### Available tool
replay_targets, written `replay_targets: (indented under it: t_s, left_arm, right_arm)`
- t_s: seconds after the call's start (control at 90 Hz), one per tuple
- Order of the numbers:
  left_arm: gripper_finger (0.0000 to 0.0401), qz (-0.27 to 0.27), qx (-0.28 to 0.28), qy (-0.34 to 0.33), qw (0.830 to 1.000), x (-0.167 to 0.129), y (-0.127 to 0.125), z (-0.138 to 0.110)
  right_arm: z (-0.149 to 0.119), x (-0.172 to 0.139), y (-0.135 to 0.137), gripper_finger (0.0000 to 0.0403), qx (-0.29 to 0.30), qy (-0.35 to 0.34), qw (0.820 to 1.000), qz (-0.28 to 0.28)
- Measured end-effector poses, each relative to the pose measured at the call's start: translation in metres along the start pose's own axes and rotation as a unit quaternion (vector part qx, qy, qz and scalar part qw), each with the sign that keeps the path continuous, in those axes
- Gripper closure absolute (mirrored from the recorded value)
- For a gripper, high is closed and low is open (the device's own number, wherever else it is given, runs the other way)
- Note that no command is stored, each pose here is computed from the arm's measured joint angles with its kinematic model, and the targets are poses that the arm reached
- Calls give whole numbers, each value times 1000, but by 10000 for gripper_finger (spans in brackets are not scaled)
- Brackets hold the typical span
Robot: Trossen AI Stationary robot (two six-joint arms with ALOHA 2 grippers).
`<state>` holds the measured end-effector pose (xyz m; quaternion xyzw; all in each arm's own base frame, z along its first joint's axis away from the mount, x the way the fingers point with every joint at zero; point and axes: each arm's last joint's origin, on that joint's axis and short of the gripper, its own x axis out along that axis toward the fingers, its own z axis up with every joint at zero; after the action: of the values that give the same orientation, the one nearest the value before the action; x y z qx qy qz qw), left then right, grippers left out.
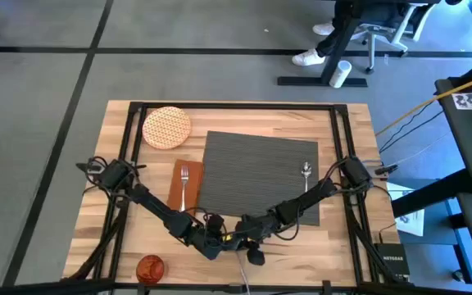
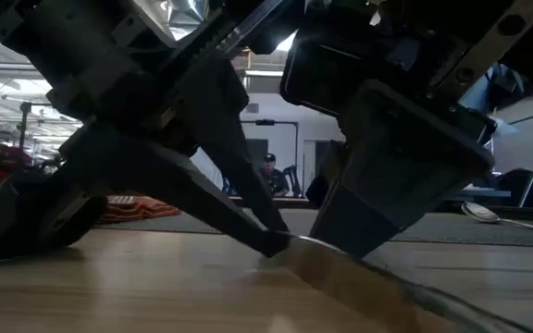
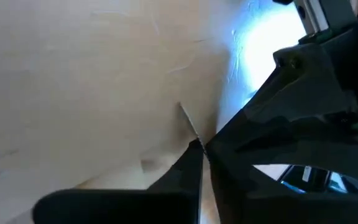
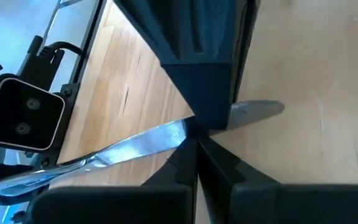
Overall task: Set table place
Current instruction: Put the silver table knife on the gray tablemat to the left of the silver spoon
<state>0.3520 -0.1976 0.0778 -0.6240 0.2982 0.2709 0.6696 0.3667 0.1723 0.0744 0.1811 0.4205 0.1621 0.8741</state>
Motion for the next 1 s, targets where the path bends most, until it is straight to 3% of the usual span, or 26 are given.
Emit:
replay_targets:
  t_s: [0.467, 0.7, 1.0]
  left_arm:
    - [400, -5, -19, -20, 1000, 0, -1, 2]
    - [400, -22, -16, -36, 999, 3, -9, 14]
    - [401, -69, 13, -66, 995, 11, -25, 41]
  right_arm:
    - [10, -26, 7, 403, 5, 37, 999, -21]
    - [14, -66, 13, 403, -1, 90, 992, -84]
    - [27, -133, 33, 403, -10, 100, 989, -106]
